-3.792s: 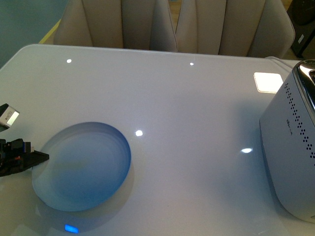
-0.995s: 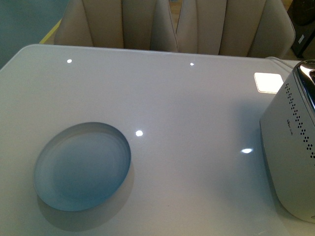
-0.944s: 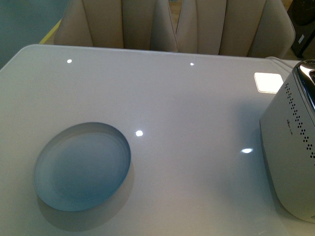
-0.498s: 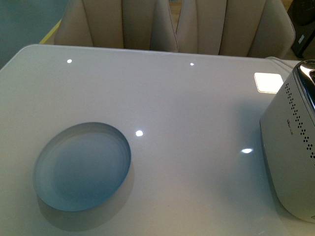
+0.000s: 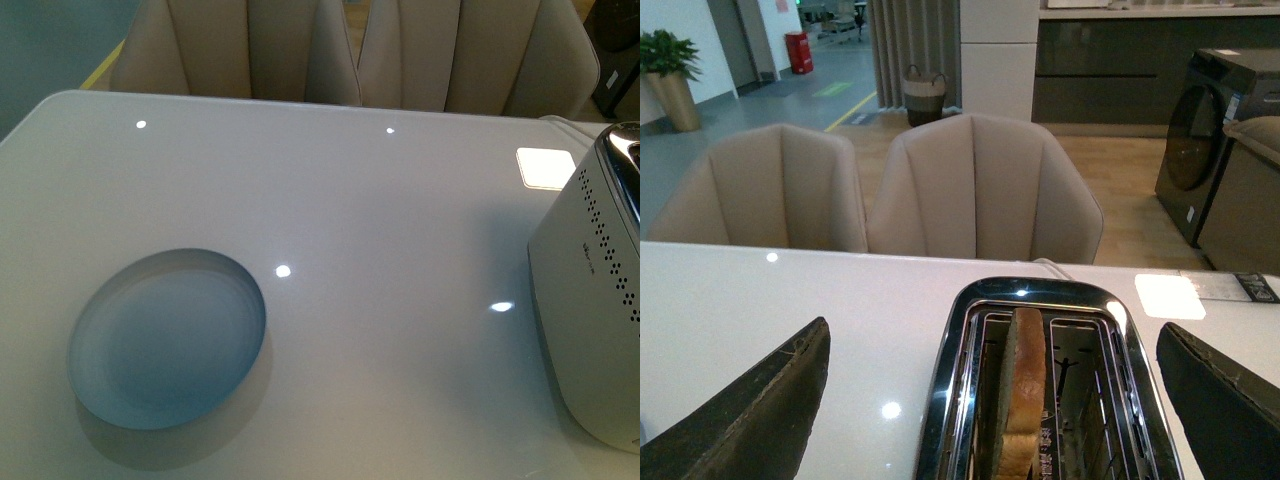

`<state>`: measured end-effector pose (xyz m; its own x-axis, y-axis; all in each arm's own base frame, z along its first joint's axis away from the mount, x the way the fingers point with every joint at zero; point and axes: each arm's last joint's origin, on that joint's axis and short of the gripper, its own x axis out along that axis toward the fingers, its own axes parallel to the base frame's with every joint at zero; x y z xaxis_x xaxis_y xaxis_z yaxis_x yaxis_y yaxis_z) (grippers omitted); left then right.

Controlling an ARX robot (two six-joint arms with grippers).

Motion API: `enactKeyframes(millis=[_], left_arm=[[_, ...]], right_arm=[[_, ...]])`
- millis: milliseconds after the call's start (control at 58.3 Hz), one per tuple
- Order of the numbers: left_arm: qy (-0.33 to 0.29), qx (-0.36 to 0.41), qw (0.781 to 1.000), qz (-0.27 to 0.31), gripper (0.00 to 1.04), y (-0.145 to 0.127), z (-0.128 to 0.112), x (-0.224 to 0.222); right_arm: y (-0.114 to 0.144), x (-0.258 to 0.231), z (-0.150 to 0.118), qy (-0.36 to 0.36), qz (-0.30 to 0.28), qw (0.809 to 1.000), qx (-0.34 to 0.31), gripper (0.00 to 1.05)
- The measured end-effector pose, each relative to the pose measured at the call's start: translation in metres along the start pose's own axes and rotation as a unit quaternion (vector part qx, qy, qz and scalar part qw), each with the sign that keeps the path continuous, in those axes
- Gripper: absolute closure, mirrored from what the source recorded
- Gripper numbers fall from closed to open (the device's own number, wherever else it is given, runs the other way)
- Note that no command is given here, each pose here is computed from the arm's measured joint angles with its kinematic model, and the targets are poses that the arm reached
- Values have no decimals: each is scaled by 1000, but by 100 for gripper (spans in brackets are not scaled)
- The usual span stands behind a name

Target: Left arm holds plate, right arm toasts bread

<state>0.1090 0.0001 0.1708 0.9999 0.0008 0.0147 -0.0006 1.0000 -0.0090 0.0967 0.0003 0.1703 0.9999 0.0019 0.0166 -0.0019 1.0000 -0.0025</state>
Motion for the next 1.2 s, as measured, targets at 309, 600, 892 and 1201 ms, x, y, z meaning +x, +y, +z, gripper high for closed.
enactKeyframes(millis=[309, 600, 892, 1201], left_arm=[[3, 0, 1000, 0, 101, 0, -3, -12], [3, 0, 1000, 0, 101, 0, -3, -12], [3, 0, 1000, 0, 50, 0, -3, -12], [3, 2, 1000, 0, 7, 0, -3, -12]], right_arm=[[0, 0, 0, 0, 0, 1000, 0, 9], [0, 0, 0, 0, 0, 1000, 0, 9], [0, 0, 0, 0, 0, 1000, 0, 9], [0, 0, 0, 0, 0, 1000, 0, 9]])
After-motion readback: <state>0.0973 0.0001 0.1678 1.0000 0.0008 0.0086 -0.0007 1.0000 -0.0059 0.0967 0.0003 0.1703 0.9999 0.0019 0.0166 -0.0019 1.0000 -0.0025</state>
